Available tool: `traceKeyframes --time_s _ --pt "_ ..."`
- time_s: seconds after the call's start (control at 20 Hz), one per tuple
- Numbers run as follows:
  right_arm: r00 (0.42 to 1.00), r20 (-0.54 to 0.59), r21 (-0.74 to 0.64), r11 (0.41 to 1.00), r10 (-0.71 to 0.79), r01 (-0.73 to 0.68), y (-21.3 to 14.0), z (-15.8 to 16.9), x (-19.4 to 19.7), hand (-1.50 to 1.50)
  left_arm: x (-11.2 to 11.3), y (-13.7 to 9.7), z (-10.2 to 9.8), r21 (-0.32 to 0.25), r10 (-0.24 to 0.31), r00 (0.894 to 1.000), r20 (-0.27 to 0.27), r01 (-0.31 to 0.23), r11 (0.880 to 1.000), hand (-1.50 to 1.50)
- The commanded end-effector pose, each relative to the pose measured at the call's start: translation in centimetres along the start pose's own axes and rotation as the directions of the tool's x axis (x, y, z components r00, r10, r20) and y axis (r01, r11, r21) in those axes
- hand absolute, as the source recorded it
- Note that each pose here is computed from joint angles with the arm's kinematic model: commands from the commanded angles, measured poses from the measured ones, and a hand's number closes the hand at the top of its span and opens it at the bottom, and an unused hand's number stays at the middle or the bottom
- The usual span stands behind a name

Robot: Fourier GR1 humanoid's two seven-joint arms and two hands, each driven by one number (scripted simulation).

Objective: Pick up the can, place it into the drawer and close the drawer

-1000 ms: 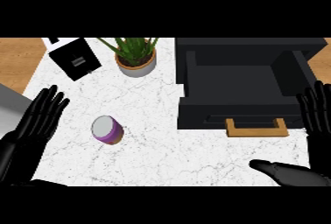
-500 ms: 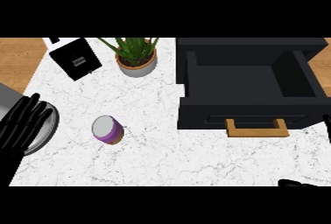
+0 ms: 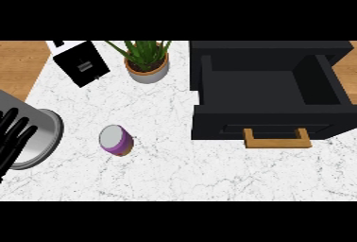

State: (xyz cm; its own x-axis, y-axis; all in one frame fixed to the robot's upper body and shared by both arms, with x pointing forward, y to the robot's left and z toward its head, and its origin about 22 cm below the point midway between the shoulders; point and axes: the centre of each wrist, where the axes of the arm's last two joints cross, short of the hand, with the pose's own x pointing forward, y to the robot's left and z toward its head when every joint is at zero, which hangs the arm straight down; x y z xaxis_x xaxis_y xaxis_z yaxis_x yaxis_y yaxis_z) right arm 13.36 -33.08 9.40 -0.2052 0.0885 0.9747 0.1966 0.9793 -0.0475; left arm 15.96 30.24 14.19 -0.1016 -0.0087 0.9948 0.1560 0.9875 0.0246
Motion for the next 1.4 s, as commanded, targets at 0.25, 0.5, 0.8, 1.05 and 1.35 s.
traceKeyframes --time_s 0.25,0.5,0.8,1.05,1.35 --pt "1.0 -0.01 0.001 1.0 -0.008 0.008 -1.3 1.4 -0.4 -1.5 -0.6 -0.3 -2.5 0.008 0.175 0.983 -0.05 -0.175 0.984 -1.5" --pt "1.0 0.002 0.006 1.0 -0.022 0.022 -2.8 1.3 -0.3 -1.5 -1.2 1.2 -2.1 0.003 0.22 0.971 -0.098 -0.22 0.975 -1.5" --pt "1.0 -0.009 0.005 1.0 -0.027 0.027 -2.4 1.7 -0.1 -1.5 -3.2 -2.4 -3.8 0.03 0.234 0.966 -0.113 -0.232 0.972 -1.5" --pt "1.0 -0.003 0.004 1.0 -0.004 0.004 -3.0 3.2 1.0 -1.5 -6.3 -3.5 -6.6 0.034 0.203 0.969 -0.139 -0.201 0.979 -1.5" --pt "1.0 -0.002 0.012 1.0 -0.008 0.008 -6.1 2.3 1.7 -1.5 -8.9 -3.0 -8.0 0.063 0.189 0.968 -0.166 -0.181 0.981 -1.5"
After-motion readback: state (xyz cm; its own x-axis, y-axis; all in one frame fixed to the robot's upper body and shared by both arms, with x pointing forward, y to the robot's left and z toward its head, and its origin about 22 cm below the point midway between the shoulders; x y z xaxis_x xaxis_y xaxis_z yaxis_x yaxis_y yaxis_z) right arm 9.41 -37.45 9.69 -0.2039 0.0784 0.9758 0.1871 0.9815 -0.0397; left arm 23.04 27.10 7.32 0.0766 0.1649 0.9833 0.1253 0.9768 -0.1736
